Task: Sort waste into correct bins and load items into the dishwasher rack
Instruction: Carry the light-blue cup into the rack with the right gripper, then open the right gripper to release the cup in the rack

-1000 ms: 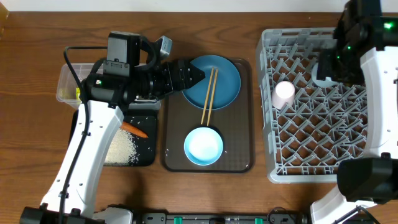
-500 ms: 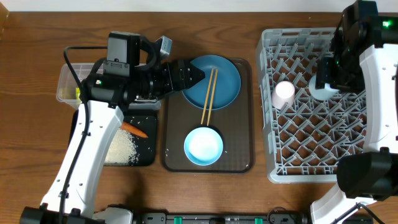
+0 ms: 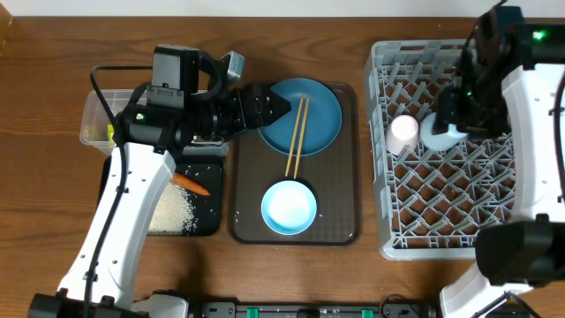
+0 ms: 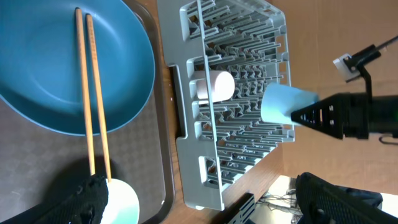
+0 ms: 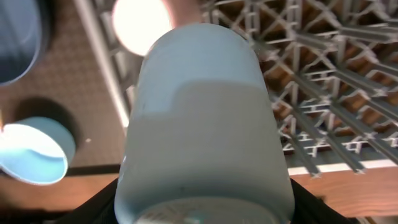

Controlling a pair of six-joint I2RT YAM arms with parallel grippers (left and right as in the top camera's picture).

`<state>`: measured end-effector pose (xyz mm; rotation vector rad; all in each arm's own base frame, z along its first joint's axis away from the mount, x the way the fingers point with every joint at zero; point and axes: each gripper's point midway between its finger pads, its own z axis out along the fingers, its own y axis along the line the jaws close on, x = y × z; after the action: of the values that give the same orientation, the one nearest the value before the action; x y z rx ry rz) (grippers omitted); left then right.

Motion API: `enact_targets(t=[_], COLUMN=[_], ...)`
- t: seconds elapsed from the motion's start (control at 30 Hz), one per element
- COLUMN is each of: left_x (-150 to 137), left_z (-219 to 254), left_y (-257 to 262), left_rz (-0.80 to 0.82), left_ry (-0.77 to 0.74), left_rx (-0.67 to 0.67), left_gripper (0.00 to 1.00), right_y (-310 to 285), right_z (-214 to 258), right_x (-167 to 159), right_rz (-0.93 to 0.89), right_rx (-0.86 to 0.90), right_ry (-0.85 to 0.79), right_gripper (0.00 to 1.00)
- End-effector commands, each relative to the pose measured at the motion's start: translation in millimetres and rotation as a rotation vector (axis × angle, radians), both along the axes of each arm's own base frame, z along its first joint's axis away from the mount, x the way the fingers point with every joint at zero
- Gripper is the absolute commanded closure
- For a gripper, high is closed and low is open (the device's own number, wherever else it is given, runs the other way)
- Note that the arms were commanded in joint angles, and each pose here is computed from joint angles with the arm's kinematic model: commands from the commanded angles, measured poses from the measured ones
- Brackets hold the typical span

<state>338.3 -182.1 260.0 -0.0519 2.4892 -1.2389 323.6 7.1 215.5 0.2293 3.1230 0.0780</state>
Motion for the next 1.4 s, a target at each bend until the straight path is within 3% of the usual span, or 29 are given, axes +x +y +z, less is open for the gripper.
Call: enact_targets(t=[0.0, 0.23, 0.9, 1.37], left_x=[1, 0, 0, 0], left_z=[-2, -3, -3, -3], left_y=[2, 2, 2, 2], left_rz=[0.005, 0.005, 0.005, 0.005], left_ry=[-0.002, 0.003, 0.002, 0.002], left_rx=[0.009, 0.01, 0.01, 0.01], left_gripper=[0.02, 0.02, 0.02, 0.02], right_y=[22, 20, 33, 47], right_z=[13, -10, -79, -96], right_x=[-27, -70, -57, -63], right_rz=[0.032, 0.044, 0.069, 0.12], right_rx=[0.038, -0.064, -0.013, -0.014], right_ry=[-0.021, 0.063, 0.046, 0.059], right_gripper=[0.89, 0.89, 0.93, 0.84])
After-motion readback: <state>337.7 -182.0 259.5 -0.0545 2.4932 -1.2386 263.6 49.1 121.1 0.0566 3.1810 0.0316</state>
